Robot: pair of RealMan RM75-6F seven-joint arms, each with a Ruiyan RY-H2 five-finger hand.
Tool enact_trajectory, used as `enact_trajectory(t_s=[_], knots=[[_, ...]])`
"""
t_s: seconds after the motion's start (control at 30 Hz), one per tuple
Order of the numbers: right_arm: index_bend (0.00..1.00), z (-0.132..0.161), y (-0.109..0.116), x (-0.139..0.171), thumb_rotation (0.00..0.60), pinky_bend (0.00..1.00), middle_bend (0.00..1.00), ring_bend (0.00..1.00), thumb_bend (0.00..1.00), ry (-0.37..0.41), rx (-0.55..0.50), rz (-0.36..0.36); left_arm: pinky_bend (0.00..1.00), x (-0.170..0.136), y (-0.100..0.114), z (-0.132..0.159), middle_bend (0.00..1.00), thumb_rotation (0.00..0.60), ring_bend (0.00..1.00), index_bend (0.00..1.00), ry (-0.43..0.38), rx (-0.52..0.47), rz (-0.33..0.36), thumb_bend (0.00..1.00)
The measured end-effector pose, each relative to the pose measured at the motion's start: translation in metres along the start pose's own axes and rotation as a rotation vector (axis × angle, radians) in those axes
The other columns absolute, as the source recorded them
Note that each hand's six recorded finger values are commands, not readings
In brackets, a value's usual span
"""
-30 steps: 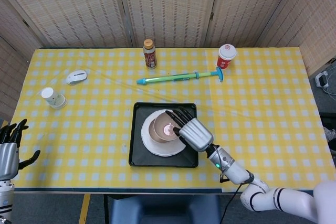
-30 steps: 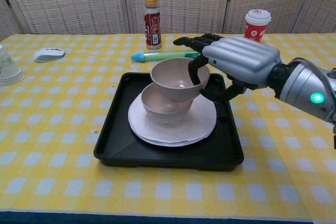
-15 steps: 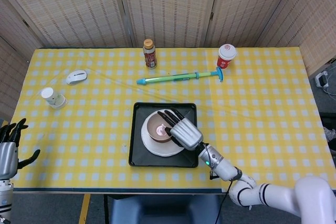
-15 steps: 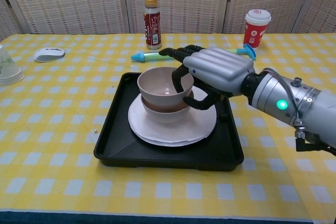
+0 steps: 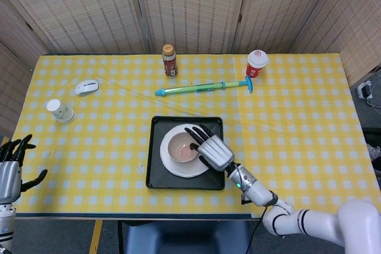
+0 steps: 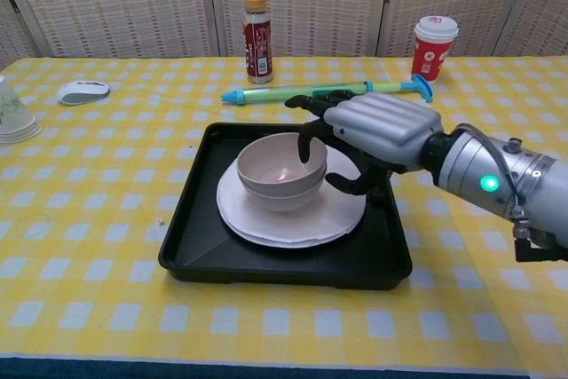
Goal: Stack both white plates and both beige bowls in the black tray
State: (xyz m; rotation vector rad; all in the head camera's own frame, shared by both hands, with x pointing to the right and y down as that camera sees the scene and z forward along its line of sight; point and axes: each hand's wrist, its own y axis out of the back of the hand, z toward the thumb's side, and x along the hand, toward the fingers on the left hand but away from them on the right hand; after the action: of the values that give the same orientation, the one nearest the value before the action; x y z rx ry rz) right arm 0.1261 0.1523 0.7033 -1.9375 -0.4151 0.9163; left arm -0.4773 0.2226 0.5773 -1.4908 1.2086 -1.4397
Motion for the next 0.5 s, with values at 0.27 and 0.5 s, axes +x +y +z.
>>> enact_trajectory(t_s=[0.27, 0.5], knots=[[0.05, -0.022, 0.022, 0.044, 0.600, 0.00, 0.00, 0.00, 0.38, -0.073, -0.070, -0.089, 0.15, -0.003, 0.001, -0.001, 0.31, 0.600, 0.14, 0.13, 0.003, 0.018, -0.014, 0.24], [0.00, -0.073, 0.042, 0.138, 0.600, 0.00, 0.00, 0.00, 0.37, -0.267, -0.114, -0.178, 0.14, -0.009, 0.001, 0.003, 0.32, 0.600, 0.13, 0.14, -0.008, 0.057, -0.059, 0.24]])
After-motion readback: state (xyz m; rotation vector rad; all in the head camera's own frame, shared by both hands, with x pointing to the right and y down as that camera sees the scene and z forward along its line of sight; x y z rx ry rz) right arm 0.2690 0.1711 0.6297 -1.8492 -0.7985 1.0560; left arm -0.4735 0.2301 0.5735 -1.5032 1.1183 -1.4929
